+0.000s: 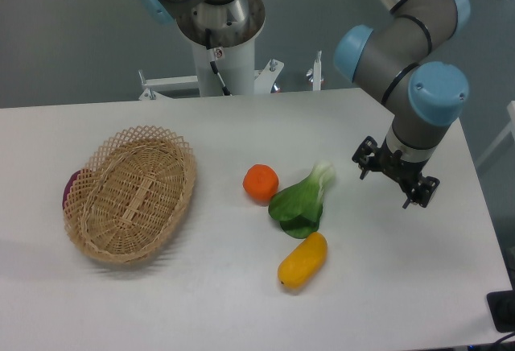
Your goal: Pick up the mango from the table
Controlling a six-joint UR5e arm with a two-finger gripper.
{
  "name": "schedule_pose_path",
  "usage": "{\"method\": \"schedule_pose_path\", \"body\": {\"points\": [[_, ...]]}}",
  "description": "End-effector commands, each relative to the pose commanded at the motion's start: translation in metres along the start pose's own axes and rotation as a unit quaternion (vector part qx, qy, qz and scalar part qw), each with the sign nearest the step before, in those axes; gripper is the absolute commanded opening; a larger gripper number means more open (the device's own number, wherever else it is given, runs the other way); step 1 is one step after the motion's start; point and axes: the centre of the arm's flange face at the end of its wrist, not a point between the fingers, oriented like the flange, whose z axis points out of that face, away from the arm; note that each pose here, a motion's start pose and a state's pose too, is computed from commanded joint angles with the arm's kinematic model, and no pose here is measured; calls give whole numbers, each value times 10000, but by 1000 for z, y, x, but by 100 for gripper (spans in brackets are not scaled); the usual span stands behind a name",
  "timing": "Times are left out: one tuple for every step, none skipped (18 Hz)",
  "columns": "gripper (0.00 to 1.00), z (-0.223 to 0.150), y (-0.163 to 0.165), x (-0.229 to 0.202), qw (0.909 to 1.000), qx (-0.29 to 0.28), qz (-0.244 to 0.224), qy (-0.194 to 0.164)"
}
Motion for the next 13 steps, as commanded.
{"method": "schedule_pose_path", "body": {"points": [[100,0,0,0,10000,0,8,0],[100,0,0,0,10000,1,0,-7],[100,0,0,0,10000,0,0,0],[100,0,0,0,10000,0,-8,0],[100,0,-1,0,10000,-1,0,8],[100,1,-1,0,10000,-3,-8,23],[100,1,-1,0,10000,13,-1,18],[100,1,-1,0,10000,28,-8,20],[100,2,-1,0,10000,35,-8,28],[100,3,-1,0,10000,31,-40,51],[100,6,-1,0,9999,27,-132,74],[100,6,-1,-1,9997,26,-239,75],[100,6,0,-1,9995,28,-308,59]]}}
